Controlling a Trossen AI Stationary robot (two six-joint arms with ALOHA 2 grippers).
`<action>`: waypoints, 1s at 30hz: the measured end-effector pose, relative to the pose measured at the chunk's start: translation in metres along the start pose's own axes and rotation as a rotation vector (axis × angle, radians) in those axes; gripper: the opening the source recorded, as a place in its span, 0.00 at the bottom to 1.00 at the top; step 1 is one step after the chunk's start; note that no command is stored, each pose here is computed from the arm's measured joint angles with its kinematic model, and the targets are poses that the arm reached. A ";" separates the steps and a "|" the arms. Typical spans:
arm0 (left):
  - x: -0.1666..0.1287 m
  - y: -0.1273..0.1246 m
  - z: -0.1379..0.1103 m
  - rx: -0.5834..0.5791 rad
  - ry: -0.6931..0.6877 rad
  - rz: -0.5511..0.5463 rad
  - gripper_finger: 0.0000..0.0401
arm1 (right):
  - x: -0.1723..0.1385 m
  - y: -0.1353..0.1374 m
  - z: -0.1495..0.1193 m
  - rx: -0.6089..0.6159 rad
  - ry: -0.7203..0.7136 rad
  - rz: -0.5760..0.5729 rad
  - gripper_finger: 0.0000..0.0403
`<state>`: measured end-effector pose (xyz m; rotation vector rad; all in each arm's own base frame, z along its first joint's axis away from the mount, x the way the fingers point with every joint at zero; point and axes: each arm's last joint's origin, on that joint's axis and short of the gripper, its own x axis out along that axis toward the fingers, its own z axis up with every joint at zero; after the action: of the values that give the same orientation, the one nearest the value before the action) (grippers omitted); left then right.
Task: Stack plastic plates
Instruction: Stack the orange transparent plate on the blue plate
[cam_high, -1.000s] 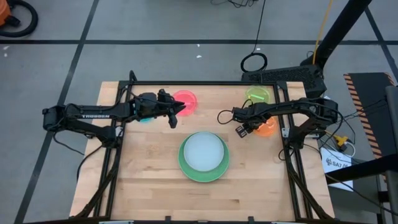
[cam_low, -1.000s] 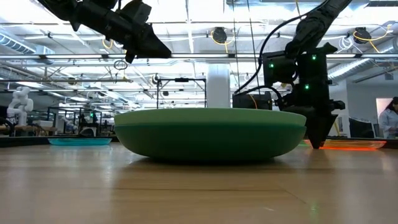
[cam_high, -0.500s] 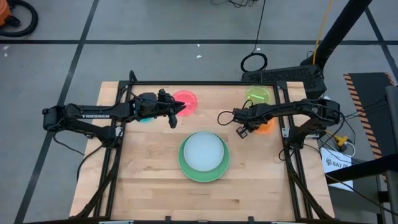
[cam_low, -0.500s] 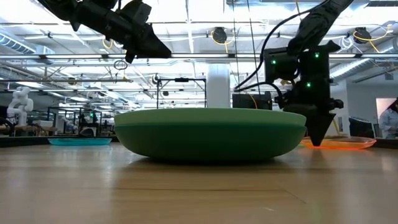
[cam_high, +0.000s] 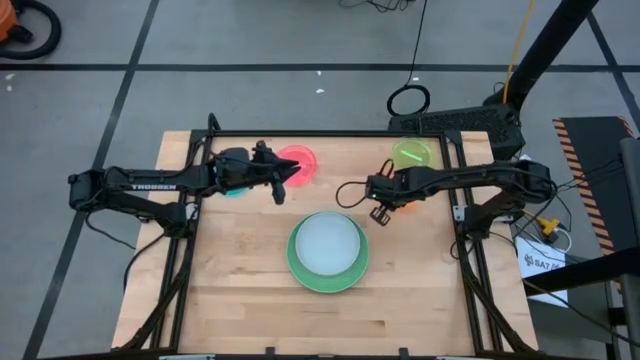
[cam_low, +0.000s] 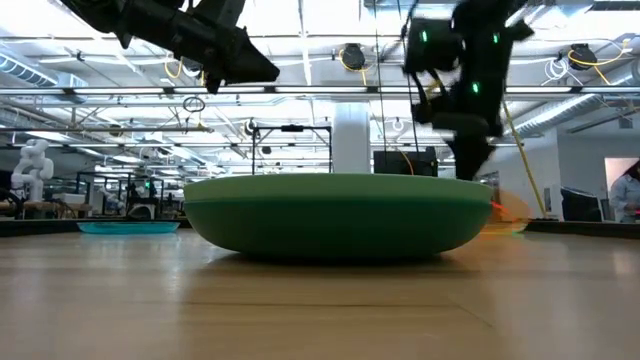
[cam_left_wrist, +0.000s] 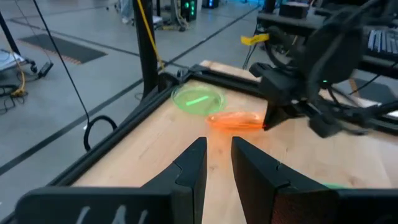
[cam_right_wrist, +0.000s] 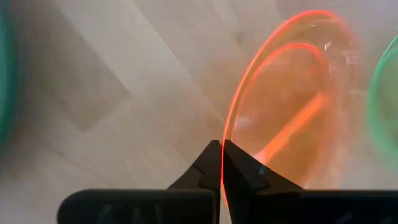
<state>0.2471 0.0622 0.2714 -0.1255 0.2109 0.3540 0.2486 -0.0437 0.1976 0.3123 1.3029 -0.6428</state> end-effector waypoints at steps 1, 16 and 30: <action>0.000 0.000 0.001 0.003 -0.005 -0.001 0.20 | -0.006 0.004 0.003 -0.025 -0.023 0.006 0.00; -0.016 0.000 0.013 0.046 -0.070 -0.005 0.20 | -0.068 0.079 0.005 -0.597 -0.383 0.157 0.00; -0.051 0.002 0.024 0.040 -0.082 -0.014 0.20 | -0.060 0.136 -0.007 -0.991 -0.539 0.304 0.00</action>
<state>0.2041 0.0505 0.3060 -0.0731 0.1358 0.3400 0.3170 0.0828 0.2341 -0.4498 0.8853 0.2151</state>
